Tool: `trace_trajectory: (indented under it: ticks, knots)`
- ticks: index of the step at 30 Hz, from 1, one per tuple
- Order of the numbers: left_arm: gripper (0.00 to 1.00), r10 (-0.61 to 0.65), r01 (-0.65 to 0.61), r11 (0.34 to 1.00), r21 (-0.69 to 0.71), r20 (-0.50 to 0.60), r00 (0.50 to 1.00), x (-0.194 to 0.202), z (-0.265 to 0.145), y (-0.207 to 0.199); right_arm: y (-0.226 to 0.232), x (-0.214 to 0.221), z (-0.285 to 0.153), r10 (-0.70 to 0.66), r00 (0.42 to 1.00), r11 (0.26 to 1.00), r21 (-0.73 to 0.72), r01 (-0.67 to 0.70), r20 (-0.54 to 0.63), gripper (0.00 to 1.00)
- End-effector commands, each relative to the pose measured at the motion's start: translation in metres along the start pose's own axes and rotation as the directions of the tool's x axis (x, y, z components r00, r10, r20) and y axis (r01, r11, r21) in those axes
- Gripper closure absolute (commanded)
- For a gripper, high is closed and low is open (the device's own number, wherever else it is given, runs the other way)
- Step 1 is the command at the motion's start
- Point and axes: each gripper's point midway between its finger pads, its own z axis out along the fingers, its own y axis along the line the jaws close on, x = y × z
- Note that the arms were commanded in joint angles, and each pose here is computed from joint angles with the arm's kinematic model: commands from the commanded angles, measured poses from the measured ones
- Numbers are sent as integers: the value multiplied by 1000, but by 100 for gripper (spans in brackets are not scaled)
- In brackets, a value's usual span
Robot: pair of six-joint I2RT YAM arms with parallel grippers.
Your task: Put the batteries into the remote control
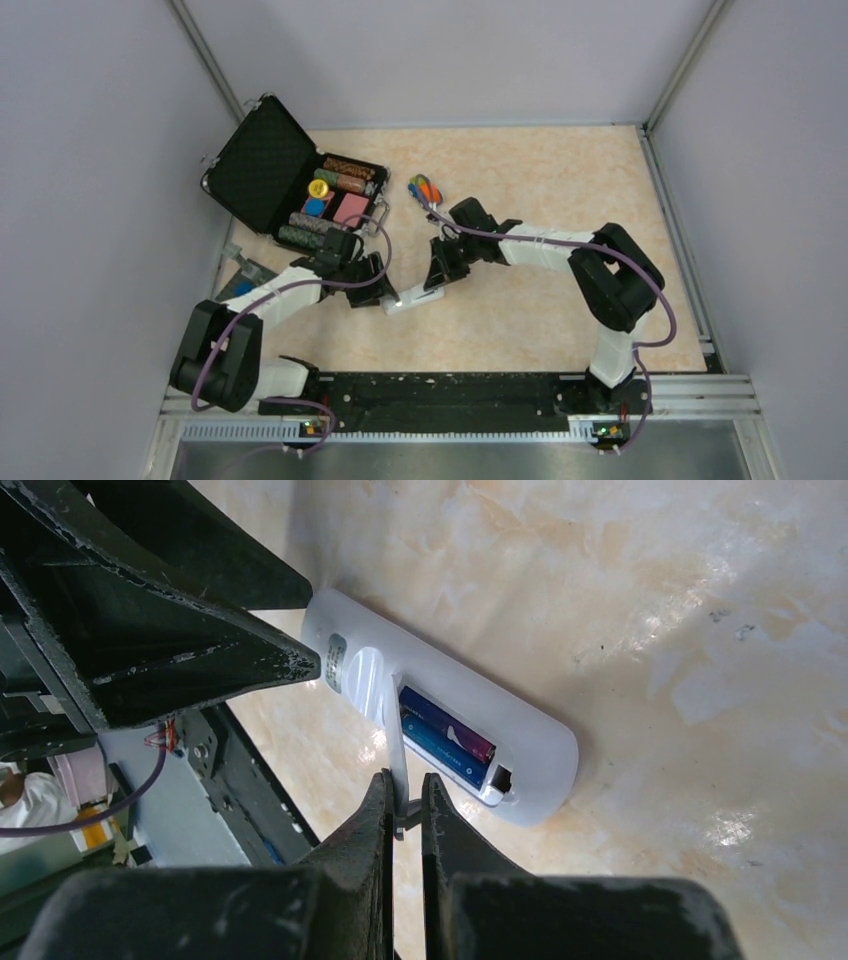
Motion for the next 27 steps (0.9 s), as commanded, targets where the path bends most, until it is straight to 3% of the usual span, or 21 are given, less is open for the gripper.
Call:
trace_trajectory:
  ticks: [1,11,27]
  knots:
    - [42,28,-29,1000,6,33,999,-15,-3,-7,-5,-17,2,-46,998,999,25,45,31,100]
    - [43,37,-37,999,15,50,998,-24,-7,-14,-11,6,2,-27,996,999,23,29,-79,100]
    - [44,43,-45,999,27,67,997,-30,-13,-21,-11,3,8,-18,996,1000,12,19,-85,100]
